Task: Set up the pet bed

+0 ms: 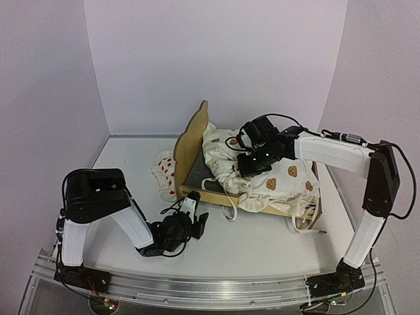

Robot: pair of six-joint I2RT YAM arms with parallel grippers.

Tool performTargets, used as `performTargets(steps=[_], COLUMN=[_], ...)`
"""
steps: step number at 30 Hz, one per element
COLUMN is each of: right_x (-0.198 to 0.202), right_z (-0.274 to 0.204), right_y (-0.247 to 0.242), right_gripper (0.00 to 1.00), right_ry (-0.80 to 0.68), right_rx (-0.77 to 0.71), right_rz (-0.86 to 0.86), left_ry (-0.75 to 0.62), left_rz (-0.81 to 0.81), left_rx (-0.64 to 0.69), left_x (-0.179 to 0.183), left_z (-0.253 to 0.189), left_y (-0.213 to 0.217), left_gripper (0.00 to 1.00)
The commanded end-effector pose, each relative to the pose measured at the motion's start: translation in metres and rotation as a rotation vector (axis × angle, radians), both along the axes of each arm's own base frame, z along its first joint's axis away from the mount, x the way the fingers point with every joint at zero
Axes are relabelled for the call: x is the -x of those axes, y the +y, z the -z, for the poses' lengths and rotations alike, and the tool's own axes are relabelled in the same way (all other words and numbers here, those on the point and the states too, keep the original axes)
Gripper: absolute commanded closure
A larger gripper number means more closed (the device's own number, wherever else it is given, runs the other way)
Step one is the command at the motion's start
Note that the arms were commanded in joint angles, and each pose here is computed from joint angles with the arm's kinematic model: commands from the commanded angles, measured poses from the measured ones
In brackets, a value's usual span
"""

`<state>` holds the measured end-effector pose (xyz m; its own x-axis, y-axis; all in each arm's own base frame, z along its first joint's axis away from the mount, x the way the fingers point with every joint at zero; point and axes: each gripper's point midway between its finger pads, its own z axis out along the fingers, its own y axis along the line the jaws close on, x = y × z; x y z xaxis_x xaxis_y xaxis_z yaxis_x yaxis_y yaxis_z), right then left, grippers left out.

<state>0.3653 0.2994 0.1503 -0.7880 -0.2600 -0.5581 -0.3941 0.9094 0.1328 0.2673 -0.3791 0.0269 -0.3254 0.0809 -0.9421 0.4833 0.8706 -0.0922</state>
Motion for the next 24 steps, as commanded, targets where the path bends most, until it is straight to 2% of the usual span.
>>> performTargets(steps=[1, 9, 12, 24], right_x=[-0.001, 0.001, 0.001, 0.002], right_z=[0.004, 0.005, 0.006, 0.005], right_y=[-0.001, -0.004, -0.004, 0.000], right_gripper=[1.00, 1.00, 1.00, 1.00], right_ry=[0.020, 0.020, 0.020, 0.028], right_rx=[0.008, 0.017, 0.018, -0.005], right_rz=[0.012, 0.006, 0.004, -0.004], left_ry=[-0.089, -0.214, -0.222, -0.229], left_rz=[-0.039, -0.080, -0.084, -0.113], left_rx=[0.091, 0.165, 0.161, 0.155], left_x=[-0.017, -0.030, -0.035, -0.050], left_z=[-0.016, -0.025, -0.021, -0.015], left_y=[-0.009, -0.013, -0.020, -0.031], left_gripper=[0.44, 0.44, 0.45, 0.60])
